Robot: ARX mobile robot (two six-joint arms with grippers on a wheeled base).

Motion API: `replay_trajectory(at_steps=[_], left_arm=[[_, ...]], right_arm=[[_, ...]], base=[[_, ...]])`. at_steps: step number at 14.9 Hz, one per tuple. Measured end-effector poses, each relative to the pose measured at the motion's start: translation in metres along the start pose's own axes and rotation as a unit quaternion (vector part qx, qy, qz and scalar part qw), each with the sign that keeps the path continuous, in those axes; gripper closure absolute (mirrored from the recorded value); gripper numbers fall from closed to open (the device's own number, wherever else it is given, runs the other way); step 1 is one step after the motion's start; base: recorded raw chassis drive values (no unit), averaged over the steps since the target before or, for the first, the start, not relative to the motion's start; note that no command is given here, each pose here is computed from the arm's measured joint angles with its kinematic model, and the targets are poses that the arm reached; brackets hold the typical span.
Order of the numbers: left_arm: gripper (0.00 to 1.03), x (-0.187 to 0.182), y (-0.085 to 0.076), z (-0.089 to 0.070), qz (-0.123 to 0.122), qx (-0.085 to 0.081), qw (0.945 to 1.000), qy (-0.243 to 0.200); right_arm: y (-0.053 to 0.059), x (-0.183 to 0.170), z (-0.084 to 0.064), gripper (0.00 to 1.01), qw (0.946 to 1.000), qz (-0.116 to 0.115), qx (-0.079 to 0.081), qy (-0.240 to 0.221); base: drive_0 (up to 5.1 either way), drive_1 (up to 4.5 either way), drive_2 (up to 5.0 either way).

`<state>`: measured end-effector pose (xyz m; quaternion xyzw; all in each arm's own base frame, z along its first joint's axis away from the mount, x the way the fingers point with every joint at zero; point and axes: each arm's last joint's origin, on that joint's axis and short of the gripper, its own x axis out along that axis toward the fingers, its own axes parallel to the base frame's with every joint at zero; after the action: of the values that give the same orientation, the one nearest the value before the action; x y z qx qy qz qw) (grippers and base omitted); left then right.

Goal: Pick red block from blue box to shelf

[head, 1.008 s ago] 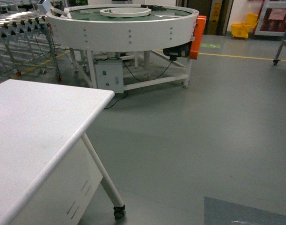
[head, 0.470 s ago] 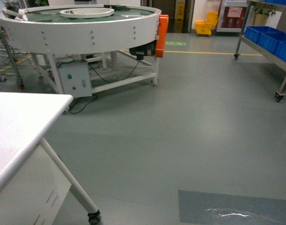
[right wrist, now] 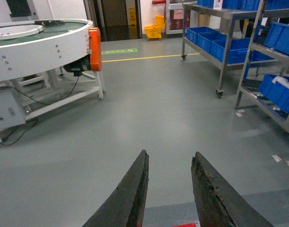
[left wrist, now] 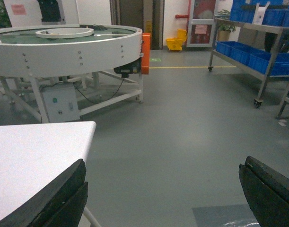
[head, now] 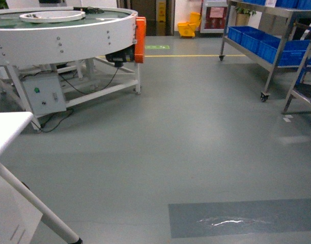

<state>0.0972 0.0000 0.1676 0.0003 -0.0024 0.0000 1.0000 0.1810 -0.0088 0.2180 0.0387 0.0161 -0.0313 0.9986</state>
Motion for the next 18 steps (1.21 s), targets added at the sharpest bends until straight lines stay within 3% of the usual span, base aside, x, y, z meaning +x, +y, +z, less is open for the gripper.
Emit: replay_trajectory(at_steps=[18], left_arm=[[0.05,0.0000,-0.0001,0.0000,0.000,0.000,1.0000,0.000]], right_arm=[[0.0000,-0.0001,-0.0003,0.77,1.0000,0.000,0.000,0.001]], base=[[-0.2,3.91,-4.3]])
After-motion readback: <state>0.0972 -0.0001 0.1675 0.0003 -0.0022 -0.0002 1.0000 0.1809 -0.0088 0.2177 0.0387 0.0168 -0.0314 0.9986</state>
